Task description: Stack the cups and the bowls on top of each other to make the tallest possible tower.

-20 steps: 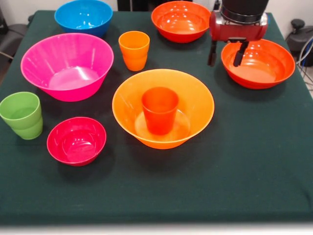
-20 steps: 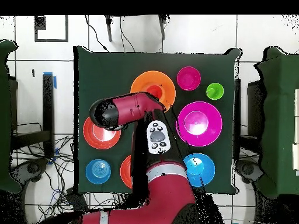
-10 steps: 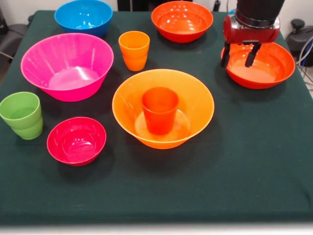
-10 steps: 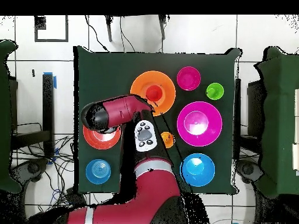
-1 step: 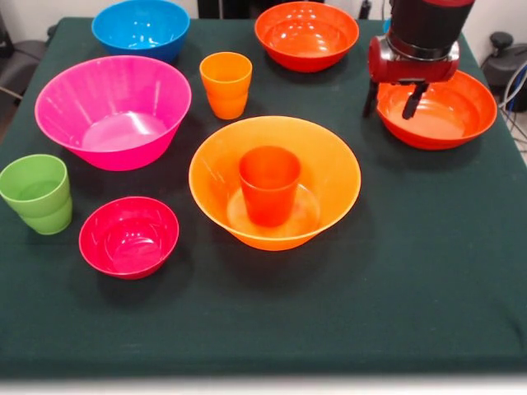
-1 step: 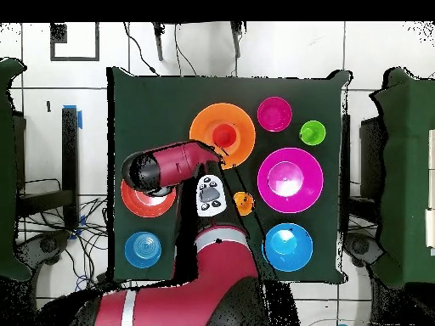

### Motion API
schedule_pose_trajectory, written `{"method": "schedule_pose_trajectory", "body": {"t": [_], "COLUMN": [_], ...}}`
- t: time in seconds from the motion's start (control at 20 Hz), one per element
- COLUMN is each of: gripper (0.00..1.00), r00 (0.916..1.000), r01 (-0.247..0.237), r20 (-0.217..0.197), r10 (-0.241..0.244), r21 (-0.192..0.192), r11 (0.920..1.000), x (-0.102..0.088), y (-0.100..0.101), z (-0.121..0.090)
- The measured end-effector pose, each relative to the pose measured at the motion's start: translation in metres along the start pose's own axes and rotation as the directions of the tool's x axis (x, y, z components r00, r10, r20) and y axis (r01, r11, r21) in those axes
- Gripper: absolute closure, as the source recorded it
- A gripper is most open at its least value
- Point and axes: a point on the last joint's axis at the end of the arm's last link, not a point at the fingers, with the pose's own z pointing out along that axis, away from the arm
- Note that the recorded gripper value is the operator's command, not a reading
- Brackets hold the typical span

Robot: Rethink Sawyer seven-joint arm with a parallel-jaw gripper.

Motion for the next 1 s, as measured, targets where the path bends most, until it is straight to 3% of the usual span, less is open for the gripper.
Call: {"method": "schedule_pose_trajectory", "body": {"t": [0.45,1.0], "gripper": [0.00,0.00], "r00": [1.0000,0.9999], "r01": [-0.006,-0.012], "r20": [-0.005,-0.005], "r10": [0.006,0.012], "r21": [0.002,0.002], "r11": [1.0000,0.9999], "x": [0.002,0.001], "y": [-0.004,-0.002], "z": [0.016,0.015]}}
